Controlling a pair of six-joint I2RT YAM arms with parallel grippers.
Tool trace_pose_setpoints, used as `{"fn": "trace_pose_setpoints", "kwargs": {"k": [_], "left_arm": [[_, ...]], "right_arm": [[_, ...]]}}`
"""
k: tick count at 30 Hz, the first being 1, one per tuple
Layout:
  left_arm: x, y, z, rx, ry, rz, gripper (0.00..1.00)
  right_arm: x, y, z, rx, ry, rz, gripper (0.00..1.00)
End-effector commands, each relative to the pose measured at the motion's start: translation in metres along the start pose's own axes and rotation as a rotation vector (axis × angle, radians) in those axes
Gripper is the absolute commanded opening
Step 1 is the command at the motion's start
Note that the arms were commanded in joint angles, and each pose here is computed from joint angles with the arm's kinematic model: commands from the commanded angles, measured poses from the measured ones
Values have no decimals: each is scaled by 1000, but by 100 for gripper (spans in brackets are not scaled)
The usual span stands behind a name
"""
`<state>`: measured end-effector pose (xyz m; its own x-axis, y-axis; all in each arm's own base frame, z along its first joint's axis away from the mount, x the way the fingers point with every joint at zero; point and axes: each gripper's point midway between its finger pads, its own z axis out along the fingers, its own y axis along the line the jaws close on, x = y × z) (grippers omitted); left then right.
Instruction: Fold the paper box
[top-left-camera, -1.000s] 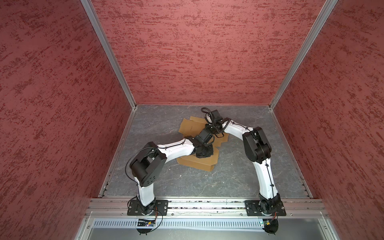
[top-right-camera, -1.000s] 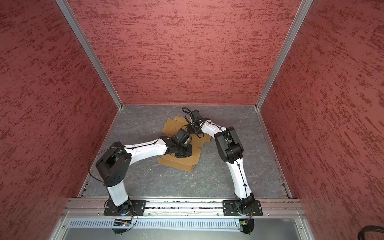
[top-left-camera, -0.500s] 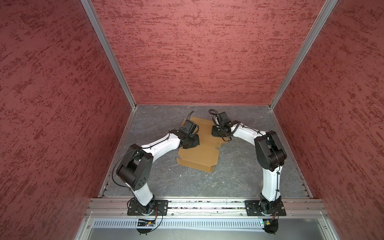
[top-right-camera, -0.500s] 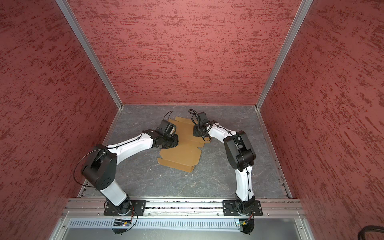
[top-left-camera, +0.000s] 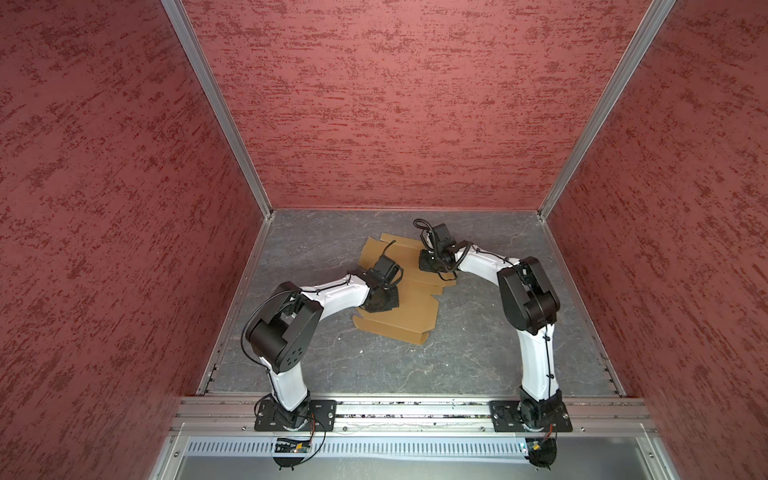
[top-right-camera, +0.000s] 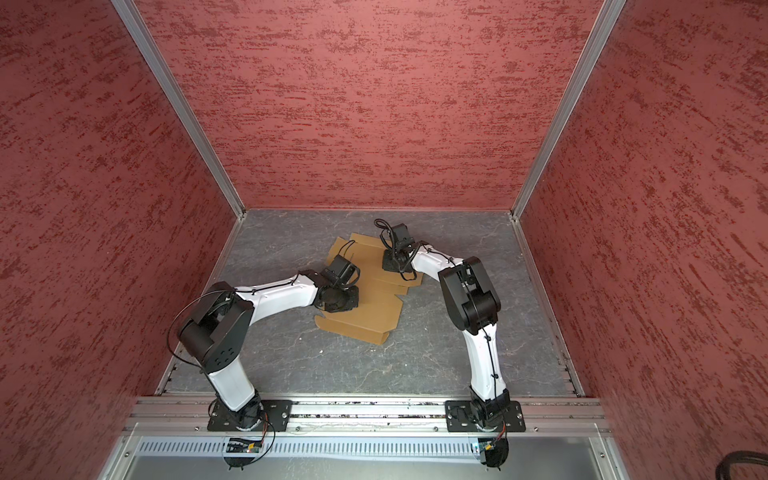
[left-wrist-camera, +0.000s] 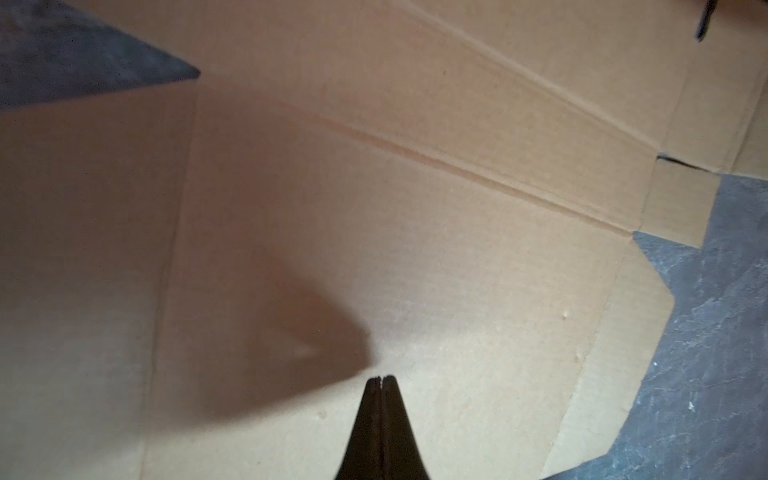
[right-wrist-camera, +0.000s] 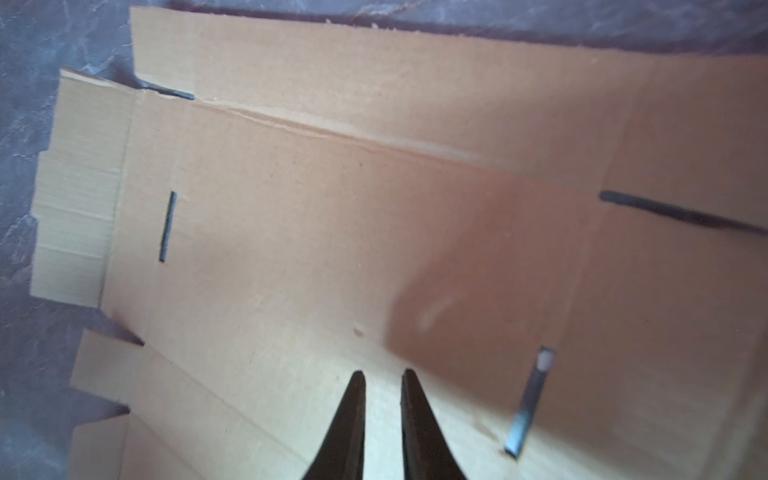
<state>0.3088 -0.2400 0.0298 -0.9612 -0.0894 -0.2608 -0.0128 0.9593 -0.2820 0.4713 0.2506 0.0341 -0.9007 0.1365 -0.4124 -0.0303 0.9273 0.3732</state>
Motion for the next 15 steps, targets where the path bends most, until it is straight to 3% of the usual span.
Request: {"fn": "trace_pose_setpoints", "kwargs": {"k": [1, 11, 15], "left_arm": [[5, 2, 9, -18, -2, -15, 0], [34, -24, 25, 23, 54, -41, 0], [27, -22, 18, 20, 40, -51, 0]], "right_arm": [[-5, 5, 8, -22, 0, 13, 18], [1, 14, 30, -43, 56, -2, 21], [-6, 17, 21, -41, 35, -7, 22]]}}
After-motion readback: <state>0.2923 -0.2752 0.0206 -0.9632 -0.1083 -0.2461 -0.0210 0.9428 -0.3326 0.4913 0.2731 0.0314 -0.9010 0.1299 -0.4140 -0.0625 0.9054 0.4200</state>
